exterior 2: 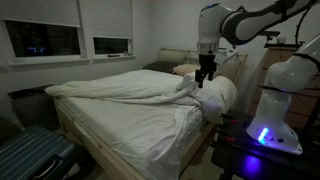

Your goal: Spread the corner of the bed well

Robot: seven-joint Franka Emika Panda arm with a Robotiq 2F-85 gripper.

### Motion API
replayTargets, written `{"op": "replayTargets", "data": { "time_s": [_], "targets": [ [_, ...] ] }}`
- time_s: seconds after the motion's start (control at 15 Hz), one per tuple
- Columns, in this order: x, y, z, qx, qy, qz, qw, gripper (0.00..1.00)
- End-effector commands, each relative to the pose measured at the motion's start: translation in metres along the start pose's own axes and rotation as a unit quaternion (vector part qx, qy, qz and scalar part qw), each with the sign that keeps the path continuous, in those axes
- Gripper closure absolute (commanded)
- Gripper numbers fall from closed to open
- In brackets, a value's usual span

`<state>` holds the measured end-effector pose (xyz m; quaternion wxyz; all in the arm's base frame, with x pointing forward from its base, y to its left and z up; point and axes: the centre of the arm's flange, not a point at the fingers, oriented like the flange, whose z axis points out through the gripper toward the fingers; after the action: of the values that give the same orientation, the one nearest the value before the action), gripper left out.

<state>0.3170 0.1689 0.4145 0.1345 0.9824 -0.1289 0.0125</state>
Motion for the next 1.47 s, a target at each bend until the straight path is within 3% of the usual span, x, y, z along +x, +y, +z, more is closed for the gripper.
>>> {"op": "replayTargets", "data": {
  "time_s": [0.0, 0.27, 0.67, 1.07, 1.4],
  "targets": [
    [0.000, 0.000, 0.000, 0.000, 0.000, 0.000, 1.0000, 0.00],
    [0.007, 0.008, 0.003, -0.009, 0.009, 0.016, 0.9998, 0.00],
    [0.033, 0.052, 0.024, -0.023, -0.006, 0.087, 0.9959, 0.00],
    [0.055, 0.124, 0.063, -0.043, -0.028, 0.155, 0.9866, 0.00],
    [0.077, 0.200, 0.101, -0.058, -0.011, 0.190, 0.9800, 0.00]
  ]
}}
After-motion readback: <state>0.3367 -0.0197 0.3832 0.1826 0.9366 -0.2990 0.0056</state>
